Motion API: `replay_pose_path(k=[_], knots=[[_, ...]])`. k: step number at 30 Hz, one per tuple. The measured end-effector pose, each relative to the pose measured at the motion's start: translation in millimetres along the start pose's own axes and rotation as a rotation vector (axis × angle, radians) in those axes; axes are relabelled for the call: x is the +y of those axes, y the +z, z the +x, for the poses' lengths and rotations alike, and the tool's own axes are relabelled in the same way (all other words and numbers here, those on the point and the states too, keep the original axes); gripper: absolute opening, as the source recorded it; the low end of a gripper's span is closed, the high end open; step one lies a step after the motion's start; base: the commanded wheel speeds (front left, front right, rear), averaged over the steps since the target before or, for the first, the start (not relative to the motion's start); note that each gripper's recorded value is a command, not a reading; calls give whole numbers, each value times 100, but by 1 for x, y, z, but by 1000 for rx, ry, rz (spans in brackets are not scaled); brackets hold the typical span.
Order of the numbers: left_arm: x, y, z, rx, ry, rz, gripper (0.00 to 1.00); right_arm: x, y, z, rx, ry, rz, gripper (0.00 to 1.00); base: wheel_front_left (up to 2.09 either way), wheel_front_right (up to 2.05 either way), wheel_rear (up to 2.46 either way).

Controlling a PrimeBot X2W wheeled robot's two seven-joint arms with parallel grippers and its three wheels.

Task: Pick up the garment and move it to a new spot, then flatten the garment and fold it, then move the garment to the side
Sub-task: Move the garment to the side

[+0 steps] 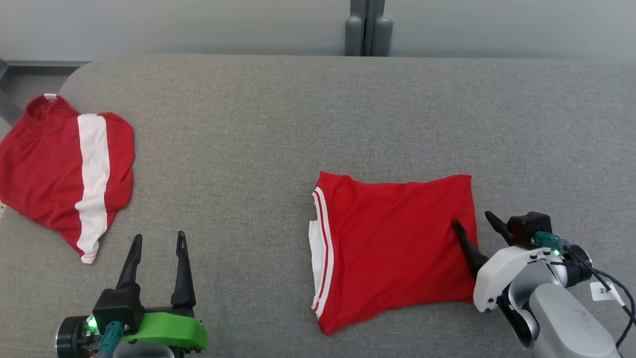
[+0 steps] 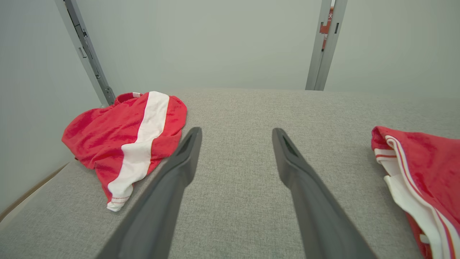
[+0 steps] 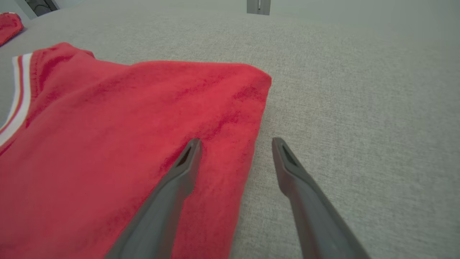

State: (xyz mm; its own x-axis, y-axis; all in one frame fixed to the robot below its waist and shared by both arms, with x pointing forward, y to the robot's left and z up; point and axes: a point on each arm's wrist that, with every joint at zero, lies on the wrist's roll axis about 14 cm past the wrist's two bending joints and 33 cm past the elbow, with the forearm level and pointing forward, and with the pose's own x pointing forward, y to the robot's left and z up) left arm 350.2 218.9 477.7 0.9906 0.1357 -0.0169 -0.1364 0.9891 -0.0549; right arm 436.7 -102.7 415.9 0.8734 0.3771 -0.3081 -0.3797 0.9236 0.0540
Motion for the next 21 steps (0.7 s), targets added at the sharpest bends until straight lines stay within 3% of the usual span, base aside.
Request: replay_pose_path(k=[6,7,8,9,15,21], knots=[[0,-3,6,9,6,1,100,9,-35,7,96,14,48,100,0,0,0],[0,-3,7,7,7,1,100,14,-39,8,107,20,67,75,0,0,0],[0,-3,8,6,8,-1,100,16,-40,10,112,23,81,29,0,0,0],[0,-2,9,5,10,-2,100,16,-41,11,112,23,89,0,0,0,0],[-3,-2,12,3,13,-14,100,15,-38,17,103,28,108,0,0,0,0],[-8,-2,20,-2,10,-16,100,-11,-2,39,37,18,31,0,0,0,0]])
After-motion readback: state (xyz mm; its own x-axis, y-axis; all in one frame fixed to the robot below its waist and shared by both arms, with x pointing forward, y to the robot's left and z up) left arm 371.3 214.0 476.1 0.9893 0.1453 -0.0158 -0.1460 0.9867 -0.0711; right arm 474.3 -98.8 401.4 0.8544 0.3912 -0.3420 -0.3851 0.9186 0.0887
